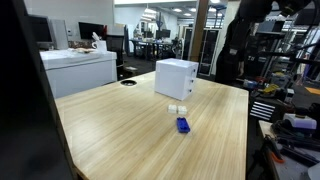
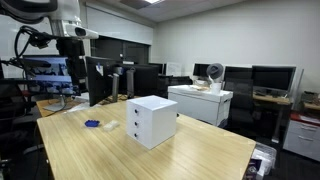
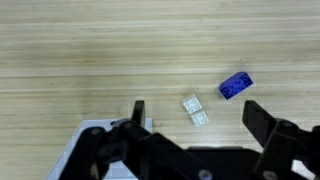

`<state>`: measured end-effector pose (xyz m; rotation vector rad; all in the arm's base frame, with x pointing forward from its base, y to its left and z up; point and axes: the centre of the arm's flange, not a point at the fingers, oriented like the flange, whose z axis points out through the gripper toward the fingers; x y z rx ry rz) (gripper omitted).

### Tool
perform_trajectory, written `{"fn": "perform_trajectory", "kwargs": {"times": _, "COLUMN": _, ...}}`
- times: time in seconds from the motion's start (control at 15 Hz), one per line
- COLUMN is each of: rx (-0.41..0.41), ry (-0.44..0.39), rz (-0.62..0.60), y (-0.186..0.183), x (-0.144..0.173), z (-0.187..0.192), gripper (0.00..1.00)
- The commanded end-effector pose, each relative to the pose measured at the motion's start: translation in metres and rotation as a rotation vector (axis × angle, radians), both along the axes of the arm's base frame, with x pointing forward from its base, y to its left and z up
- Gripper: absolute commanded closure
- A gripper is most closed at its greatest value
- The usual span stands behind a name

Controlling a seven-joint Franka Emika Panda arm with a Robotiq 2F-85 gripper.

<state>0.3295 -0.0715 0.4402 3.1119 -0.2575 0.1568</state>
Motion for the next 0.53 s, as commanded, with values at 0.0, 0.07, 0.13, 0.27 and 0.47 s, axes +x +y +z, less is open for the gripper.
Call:
{"fn": "perform_trajectory", "kwargs": {"times": 0.0, "rx": -0.037, "ry": -0.024, "rz": 0.068, "y": -0.039, "x": 0.002, "z": -0.013, "gripper": 0.0}}
{"fn": "perform_trajectory", "kwargs": {"times": 0.07, "rx": -0.059, "ry": -0.028, "rz": 0.063, "y": -0.046, "x": 0.003, "z": -0.015, "gripper": 0.0}}
{"fn": "perform_trajectory", "kwargs": {"times": 0.13, "rx": -0.084, "ry": -0.041, "rz": 0.047, "y": -0.053, "x": 0.004, "z": -0.017, "gripper": 0.0}}
{"fn": "perform_trajectory", "kwargs": {"times": 0.27, "rx": -0.114, "ry": -0.064, "rz": 0.016, "y": -0.066, "x": 0.006, "z": -0.022, "gripper": 0.0}}
{"fn": "perform_trajectory", "kwargs": {"times": 0.47, "rx": -0.153, "ry": -0.088, "rz": -0.024, "y": -0.083, "x": 0.009, "z": -0.031, "gripper": 0.0}}
